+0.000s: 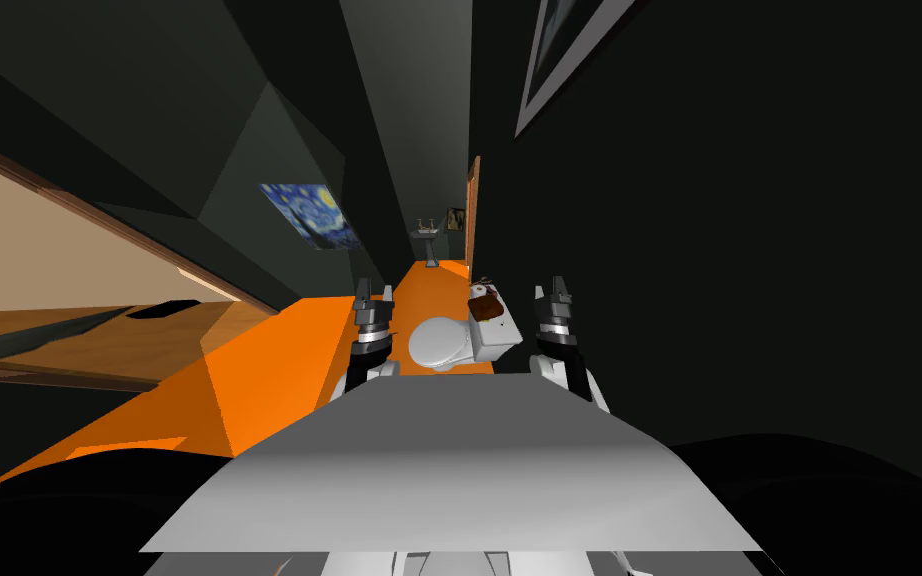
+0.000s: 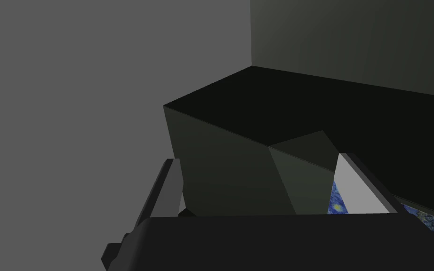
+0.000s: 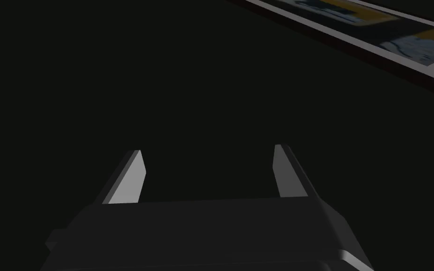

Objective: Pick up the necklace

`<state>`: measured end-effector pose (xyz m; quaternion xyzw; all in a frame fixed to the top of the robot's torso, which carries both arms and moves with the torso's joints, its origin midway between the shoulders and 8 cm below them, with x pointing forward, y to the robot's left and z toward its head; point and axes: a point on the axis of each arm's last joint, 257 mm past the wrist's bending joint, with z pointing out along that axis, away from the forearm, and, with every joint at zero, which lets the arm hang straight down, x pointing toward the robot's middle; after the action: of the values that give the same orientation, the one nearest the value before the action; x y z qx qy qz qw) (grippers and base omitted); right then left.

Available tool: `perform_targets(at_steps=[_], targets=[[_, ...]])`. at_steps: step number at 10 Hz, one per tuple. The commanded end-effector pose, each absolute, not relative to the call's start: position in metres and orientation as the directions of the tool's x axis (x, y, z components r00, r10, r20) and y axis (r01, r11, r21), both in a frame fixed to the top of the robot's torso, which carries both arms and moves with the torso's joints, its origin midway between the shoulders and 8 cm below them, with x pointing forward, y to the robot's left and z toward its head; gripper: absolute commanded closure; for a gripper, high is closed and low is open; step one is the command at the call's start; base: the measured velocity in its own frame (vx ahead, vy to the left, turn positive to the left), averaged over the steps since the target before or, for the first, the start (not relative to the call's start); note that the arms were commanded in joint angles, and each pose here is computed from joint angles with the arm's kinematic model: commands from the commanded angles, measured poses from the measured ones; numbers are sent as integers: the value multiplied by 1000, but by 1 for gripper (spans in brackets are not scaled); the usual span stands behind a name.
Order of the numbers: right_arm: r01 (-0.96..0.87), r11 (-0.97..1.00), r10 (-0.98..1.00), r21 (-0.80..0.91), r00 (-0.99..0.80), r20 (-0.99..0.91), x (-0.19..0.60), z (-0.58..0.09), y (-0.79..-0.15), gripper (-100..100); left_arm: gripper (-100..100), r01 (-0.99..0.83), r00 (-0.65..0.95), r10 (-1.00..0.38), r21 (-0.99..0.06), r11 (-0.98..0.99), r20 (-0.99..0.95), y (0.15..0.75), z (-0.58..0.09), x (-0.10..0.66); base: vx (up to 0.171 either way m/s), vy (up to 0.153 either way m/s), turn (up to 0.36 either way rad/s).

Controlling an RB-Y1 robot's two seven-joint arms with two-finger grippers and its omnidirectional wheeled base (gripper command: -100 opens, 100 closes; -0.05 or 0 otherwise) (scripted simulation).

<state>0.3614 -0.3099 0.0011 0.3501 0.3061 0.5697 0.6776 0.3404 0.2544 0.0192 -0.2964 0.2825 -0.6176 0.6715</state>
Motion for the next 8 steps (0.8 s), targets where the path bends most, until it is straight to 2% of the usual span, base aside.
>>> perform_targets(at_steps=[1, 8], targets=[[-536, 168, 981, 827, 171, -89, 368, -7, -308, -100, 0, 662, 77, -997, -747, 61, -13, 254, 19, 340, 0, 0, 0], [-445, 401, 915, 801, 237, -327, 391, -45, -310, -100, 0, 662, 77, -997, -747, 61, -13, 254, 19, 340, -6, 9, -6]])
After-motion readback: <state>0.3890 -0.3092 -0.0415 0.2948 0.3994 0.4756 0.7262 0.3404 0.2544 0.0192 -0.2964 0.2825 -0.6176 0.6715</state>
